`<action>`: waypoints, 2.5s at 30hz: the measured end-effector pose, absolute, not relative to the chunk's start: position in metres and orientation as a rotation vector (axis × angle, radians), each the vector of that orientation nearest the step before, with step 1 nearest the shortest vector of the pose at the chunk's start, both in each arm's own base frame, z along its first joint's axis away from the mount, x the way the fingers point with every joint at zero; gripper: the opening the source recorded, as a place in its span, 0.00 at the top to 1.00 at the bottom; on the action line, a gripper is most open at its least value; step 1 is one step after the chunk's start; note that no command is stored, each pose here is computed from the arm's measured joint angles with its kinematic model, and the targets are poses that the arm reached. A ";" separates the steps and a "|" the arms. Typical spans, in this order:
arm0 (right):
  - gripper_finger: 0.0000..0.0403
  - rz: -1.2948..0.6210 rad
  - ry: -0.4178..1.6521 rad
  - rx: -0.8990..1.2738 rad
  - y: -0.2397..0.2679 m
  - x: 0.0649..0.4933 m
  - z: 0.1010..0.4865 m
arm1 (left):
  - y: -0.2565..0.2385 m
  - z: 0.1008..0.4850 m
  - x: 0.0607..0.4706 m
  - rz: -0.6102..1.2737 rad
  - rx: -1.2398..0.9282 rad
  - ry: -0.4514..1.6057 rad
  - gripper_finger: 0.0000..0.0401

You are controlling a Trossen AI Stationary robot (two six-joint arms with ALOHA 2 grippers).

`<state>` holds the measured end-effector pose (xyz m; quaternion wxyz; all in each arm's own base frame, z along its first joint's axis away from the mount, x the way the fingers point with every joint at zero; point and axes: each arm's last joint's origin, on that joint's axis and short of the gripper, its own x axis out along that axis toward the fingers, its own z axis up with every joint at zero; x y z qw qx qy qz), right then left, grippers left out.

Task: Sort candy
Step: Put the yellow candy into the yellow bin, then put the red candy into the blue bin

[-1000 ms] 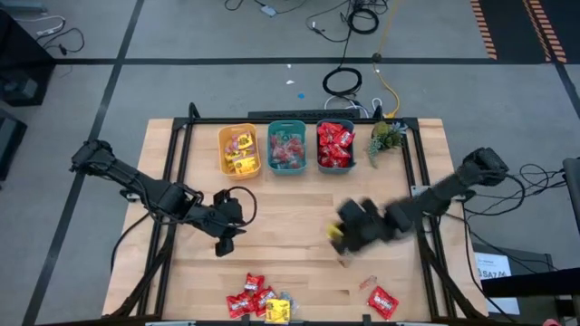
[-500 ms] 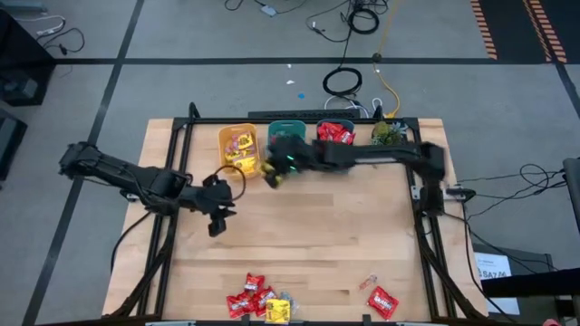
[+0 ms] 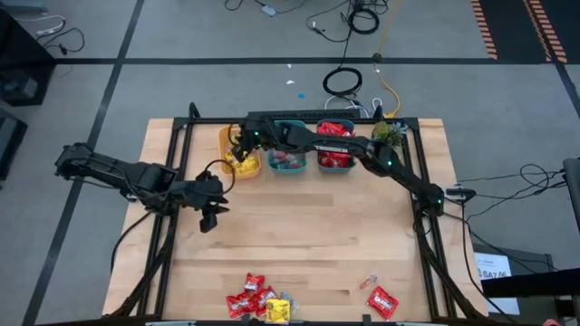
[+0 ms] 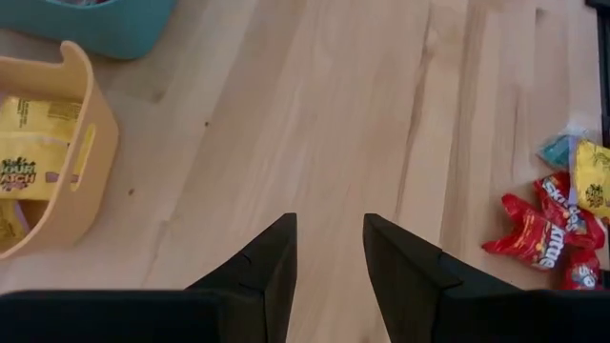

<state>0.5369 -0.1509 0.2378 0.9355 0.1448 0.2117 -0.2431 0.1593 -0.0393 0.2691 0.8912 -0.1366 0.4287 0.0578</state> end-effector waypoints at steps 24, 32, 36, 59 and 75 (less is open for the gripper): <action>0.62 -0.416 0.729 0.342 -0.138 0.498 0.270 | -0.037 0.269 0.155 0.162 -0.269 0.889 0.67; 0.69 -0.443 0.866 0.220 -0.097 0.458 0.322 | -0.039 0.268 0.160 0.171 -0.324 0.884 0.67; 0.70 -0.508 0.918 0.164 -0.065 0.431 0.336 | -0.046 0.261 0.166 0.173 -0.329 0.935 0.67; 0.70 -0.487 0.687 0.742 0.101 0.227 0.279 | -0.080 0.216 0.224 0.168 -0.343 0.981 0.67; 0.70 -0.510 0.809 0.765 0.157 0.229 0.234 | -0.079 0.220 0.230 0.175 -0.384 0.905 0.67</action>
